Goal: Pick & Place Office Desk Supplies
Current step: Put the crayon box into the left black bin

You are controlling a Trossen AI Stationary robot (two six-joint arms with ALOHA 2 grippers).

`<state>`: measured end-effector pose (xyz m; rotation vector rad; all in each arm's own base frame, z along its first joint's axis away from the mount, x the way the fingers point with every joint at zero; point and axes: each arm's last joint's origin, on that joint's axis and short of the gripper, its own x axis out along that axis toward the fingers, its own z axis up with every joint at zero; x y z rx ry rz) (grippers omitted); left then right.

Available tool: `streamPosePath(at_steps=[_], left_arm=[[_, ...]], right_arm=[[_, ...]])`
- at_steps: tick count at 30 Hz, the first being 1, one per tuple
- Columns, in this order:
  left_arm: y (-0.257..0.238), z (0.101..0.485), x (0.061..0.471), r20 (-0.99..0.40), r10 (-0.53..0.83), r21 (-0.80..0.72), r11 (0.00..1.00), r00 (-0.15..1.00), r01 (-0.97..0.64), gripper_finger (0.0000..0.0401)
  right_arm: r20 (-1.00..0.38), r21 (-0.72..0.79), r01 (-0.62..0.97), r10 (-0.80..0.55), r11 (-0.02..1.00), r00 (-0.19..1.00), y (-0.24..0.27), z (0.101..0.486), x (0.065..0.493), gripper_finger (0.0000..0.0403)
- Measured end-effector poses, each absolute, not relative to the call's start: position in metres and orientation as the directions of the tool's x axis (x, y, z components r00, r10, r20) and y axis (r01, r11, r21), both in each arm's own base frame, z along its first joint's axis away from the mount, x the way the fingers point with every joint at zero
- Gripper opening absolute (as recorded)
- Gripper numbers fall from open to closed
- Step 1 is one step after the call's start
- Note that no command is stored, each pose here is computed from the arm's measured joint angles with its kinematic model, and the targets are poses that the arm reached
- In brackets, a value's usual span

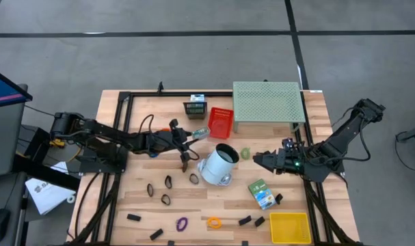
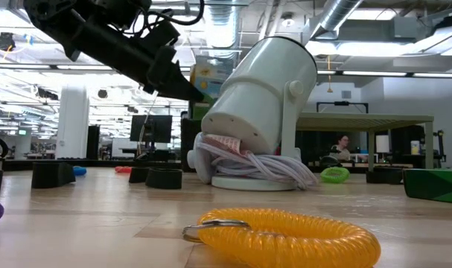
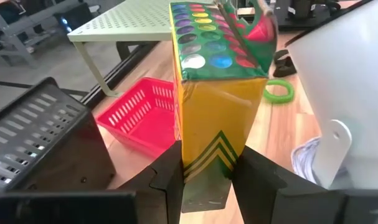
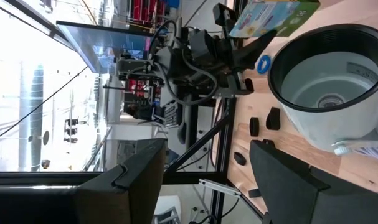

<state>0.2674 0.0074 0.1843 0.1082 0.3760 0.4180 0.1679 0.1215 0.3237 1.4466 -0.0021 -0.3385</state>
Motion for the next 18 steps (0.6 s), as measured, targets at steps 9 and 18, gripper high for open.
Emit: streamPosePath(at_steps=[9,18], left_arm=[[0.030,0.217,0.253,-0.187,0.574,0.212,0.816,0.797,-0.538,0.0106],[0.110,0.253,0.229,-0.076,0.716,0.129,0.697,0.694,-0.705,0.0106]], right_arm=[[-0.192,0.971,0.222,-0.260,0.091,0.946,0.121,0.324,0.168,0.0230],[-0.184,0.966,0.231,-0.321,0.114,0.929,0.116,0.324,0.170,0.0230]])
